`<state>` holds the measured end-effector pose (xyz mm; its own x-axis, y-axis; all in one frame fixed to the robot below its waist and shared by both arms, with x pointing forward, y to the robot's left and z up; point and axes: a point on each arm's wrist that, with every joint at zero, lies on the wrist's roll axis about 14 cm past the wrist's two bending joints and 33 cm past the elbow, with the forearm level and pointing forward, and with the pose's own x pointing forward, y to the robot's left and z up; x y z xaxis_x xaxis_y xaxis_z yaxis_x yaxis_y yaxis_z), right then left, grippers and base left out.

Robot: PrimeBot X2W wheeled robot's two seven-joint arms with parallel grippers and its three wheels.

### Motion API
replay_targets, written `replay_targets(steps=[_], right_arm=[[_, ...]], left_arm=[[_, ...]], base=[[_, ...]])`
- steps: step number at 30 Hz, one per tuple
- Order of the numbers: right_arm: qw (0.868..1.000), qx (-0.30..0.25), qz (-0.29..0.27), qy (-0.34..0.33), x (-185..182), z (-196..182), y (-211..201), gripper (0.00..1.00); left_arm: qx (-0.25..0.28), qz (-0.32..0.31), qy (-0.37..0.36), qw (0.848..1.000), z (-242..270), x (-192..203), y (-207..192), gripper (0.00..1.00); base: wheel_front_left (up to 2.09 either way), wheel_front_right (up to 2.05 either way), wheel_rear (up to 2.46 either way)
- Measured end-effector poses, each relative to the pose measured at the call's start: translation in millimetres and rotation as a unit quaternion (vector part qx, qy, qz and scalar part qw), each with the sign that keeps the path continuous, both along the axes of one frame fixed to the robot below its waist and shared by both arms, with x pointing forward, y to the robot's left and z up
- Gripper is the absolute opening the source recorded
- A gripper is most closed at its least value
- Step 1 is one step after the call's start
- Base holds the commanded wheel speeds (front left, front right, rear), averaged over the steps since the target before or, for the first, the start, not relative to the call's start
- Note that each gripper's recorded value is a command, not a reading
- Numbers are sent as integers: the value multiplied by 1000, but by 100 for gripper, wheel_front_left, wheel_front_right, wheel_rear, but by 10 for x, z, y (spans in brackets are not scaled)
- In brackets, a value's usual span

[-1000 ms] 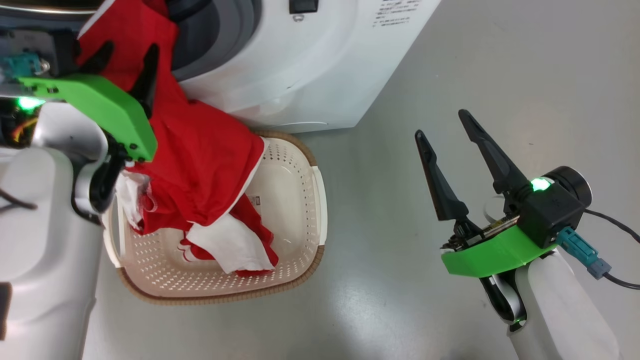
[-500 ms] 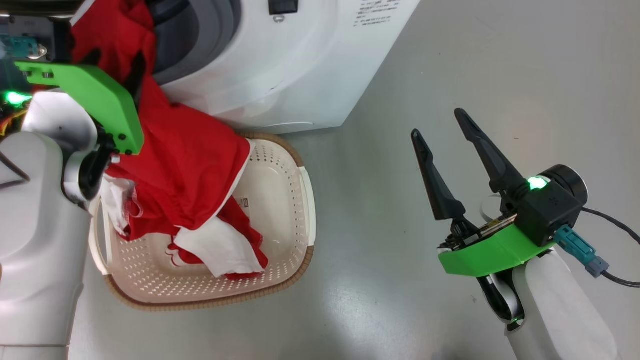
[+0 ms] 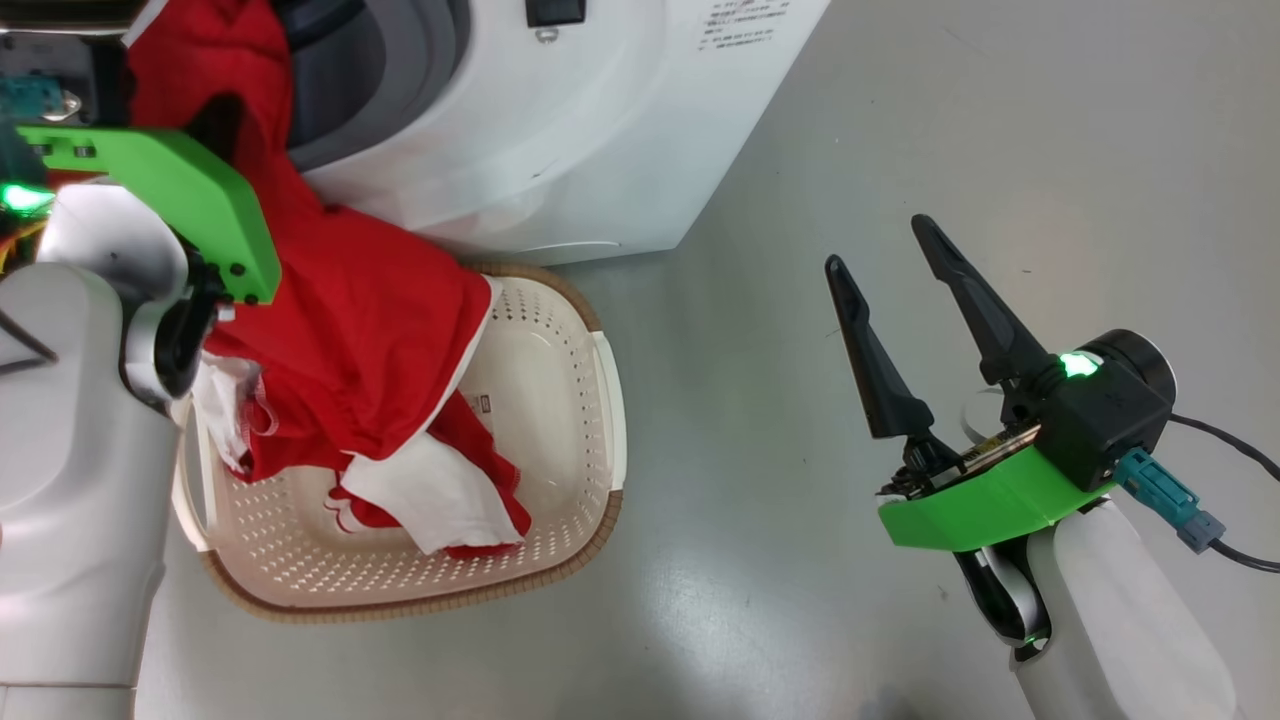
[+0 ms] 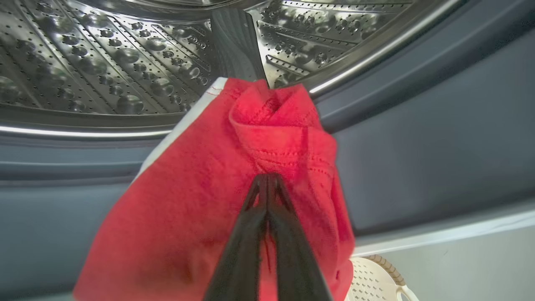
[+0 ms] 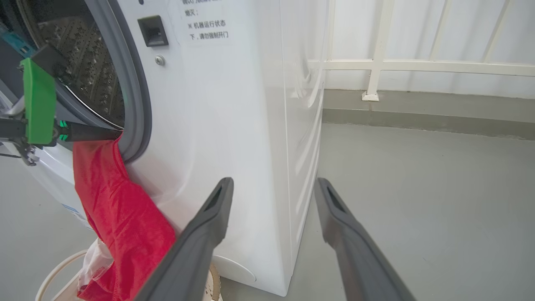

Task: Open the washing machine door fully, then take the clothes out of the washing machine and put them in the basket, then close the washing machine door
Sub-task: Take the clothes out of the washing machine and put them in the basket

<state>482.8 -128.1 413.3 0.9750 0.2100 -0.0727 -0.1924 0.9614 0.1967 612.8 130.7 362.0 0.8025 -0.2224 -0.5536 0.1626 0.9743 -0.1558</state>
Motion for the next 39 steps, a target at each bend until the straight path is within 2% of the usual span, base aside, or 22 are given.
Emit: replay_targets(steps=[13, 23, 34, 39], right_arm=[[1000, 6, 6, -3, 33, 6, 61, 100], [1000, 9, 13, -7, 46, 34, 126, 100], [1000, 9, 17, -17, 42, 126, 159, 100], [1000, 11, 20, -19, 25, 163, 185, 100]], left_arm=[[-10, 25, -107, 994, 374, 98, 121, 0], [-20, 40, -192, 980, 737, 41, 176, 0], [-37, 49, -297, 953, 1151, -339, 193, 0], [-35, 60, -308, 949, 1218, -604, 233, 0]], base=[[0, 0, 0], [0, 0, 0], [0, 0, 0], [0, 0, 0]])
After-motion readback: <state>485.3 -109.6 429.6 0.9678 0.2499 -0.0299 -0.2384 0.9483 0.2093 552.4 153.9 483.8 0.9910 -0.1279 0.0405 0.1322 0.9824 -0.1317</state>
